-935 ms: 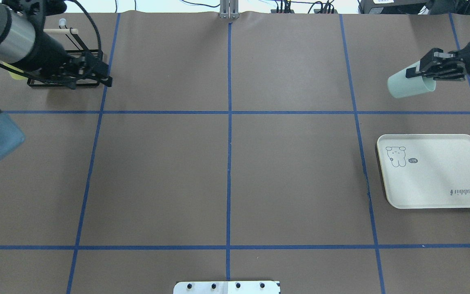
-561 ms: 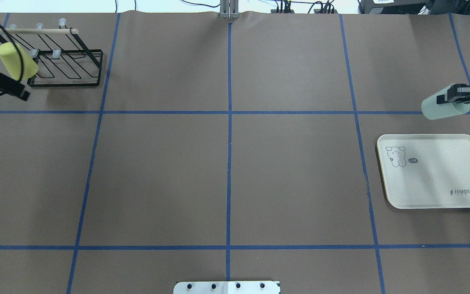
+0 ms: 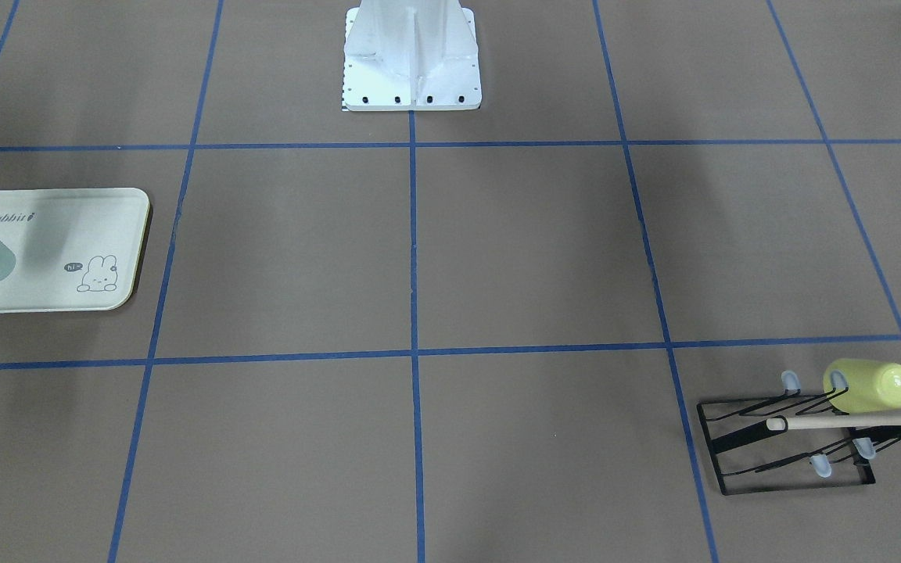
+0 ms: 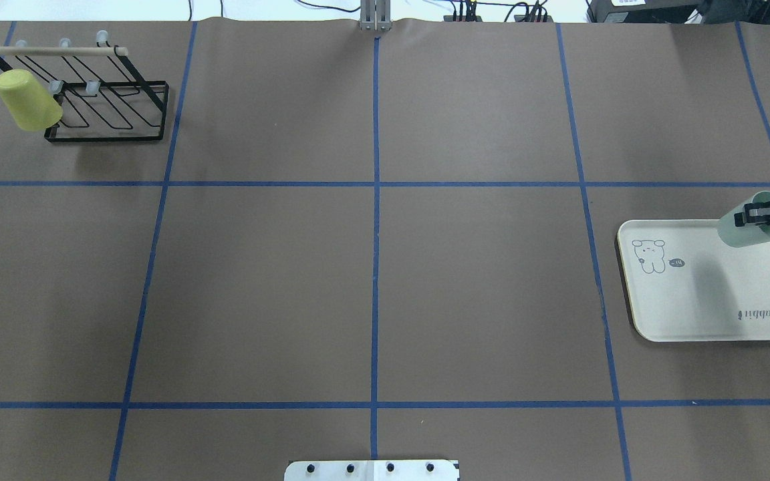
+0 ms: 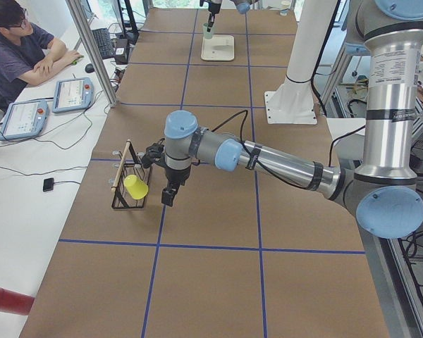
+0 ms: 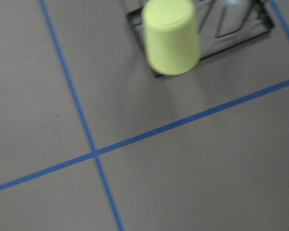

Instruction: Left arm grabs green cup and hands to right arm on tray

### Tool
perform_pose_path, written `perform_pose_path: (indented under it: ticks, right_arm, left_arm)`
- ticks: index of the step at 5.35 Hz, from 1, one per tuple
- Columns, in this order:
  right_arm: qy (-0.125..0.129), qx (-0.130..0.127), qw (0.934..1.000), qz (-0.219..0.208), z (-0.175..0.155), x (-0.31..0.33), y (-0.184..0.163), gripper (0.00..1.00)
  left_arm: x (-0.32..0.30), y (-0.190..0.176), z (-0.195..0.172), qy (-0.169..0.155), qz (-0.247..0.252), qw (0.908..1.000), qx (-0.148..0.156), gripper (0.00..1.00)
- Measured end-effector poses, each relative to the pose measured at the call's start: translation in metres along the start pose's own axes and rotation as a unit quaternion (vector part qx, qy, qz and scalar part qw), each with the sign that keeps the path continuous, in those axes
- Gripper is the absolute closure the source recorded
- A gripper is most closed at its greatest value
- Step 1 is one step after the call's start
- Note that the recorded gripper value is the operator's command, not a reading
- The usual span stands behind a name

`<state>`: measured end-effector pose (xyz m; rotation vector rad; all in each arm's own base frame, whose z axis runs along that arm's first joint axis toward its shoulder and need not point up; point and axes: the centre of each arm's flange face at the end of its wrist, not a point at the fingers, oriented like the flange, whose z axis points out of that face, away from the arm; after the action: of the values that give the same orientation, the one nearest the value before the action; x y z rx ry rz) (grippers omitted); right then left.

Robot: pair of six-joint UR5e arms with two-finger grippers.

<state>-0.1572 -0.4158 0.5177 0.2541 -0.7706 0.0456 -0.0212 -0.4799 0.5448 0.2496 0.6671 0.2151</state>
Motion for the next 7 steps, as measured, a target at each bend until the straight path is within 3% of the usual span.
perform_pose_path:
  ticks: [1, 2, 4, 7]
  right_arm:
    - [0.02, -0.017, 0.9997, -0.004, 0.0, -0.012, 0.009, 1.0]
    - [0.024, -0.028, 0.9993, -0.01, 0.003, -0.018, 0.016, 0.01]
    - [0.023, -0.033, 0.999, -0.019, 0.008, -0.029, 0.021, 0.0]
    - [0.02, -0.03, 0.9992, -0.019, 0.002, -0.025, 0.014, 0.0]
  left_arm:
    - [-0.023, 0.027, 0.011, 0.0, -0.017, 0.9997, -0.018, 0.0]
    - [-0.029, 0.041, 0.018, 0.019, -0.027, 0.999, -0.031, 0.0]
    - [-0.024, 0.047, 0.019, 0.056, -0.034, 0.9972, -0.035, 0.0]
    - [-0.023, 0.049, 0.019, 0.061, -0.037, 0.9969, -0.035, 0.0]
